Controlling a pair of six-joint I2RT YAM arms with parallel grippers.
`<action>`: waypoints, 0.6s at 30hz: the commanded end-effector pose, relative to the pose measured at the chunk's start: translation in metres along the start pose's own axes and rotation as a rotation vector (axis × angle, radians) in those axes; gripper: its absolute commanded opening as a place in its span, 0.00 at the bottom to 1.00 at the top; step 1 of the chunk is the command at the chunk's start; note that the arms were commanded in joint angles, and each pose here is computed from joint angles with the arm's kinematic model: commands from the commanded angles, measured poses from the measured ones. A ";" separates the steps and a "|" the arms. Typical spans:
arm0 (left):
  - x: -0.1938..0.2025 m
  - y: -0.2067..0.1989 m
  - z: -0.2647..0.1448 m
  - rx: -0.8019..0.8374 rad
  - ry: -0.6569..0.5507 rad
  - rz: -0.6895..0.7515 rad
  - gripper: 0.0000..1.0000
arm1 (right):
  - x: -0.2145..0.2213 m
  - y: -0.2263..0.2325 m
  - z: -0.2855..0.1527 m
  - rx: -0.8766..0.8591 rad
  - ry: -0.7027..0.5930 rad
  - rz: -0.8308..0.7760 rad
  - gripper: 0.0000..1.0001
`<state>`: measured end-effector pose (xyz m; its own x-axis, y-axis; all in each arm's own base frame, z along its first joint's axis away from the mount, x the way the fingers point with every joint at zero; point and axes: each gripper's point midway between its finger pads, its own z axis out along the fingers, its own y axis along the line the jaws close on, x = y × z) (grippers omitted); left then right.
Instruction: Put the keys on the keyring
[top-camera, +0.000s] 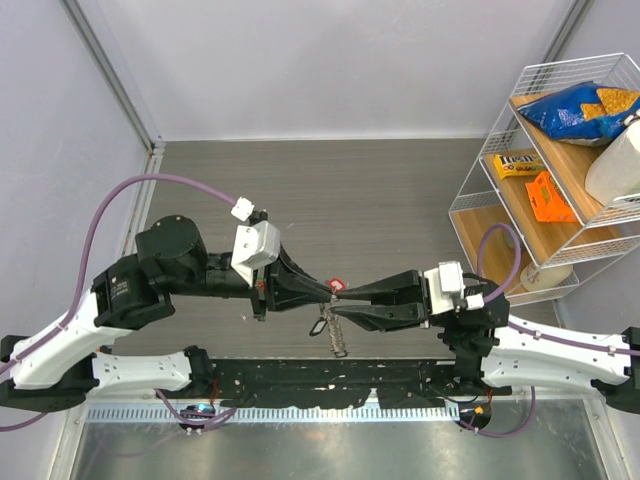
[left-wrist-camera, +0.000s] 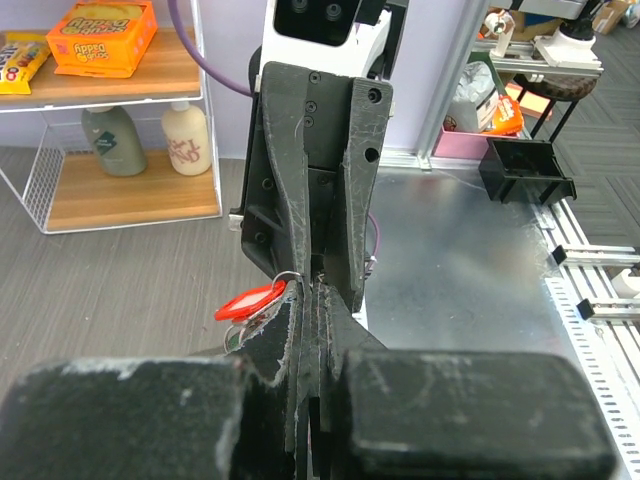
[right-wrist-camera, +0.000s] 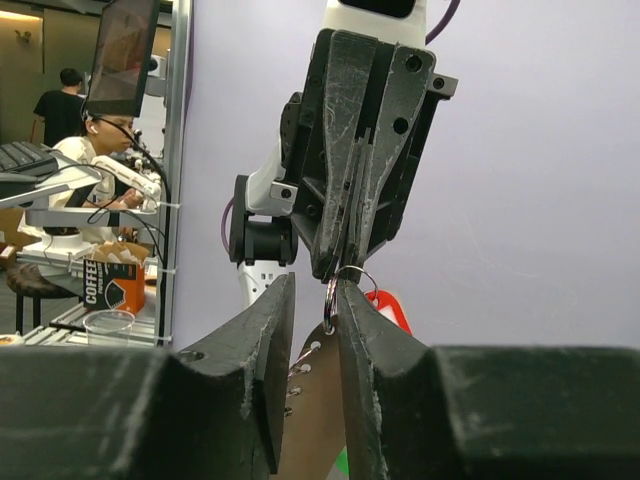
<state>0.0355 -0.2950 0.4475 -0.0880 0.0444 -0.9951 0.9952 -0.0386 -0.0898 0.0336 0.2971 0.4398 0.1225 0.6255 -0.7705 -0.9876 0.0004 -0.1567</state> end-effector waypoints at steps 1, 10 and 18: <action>0.001 0.002 0.002 -0.007 0.026 0.006 0.00 | -0.045 0.000 0.002 0.008 -0.116 -0.045 0.30; 0.001 0.003 0.004 -0.004 0.029 0.009 0.00 | -0.044 -0.004 -0.002 0.036 -0.091 -0.069 0.32; 0.003 0.002 0.003 0.002 0.033 0.011 0.00 | -0.043 -0.006 -0.008 0.056 -0.061 -0.080 0.33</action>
<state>0.0389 -0.3013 0.4439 -0.0824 0.0667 -0.9944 0.9958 -0.0351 -0.0849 0.0362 0.2842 0.4365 0.1499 0.5911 -0.7925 -0.9870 0.0422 -0.1552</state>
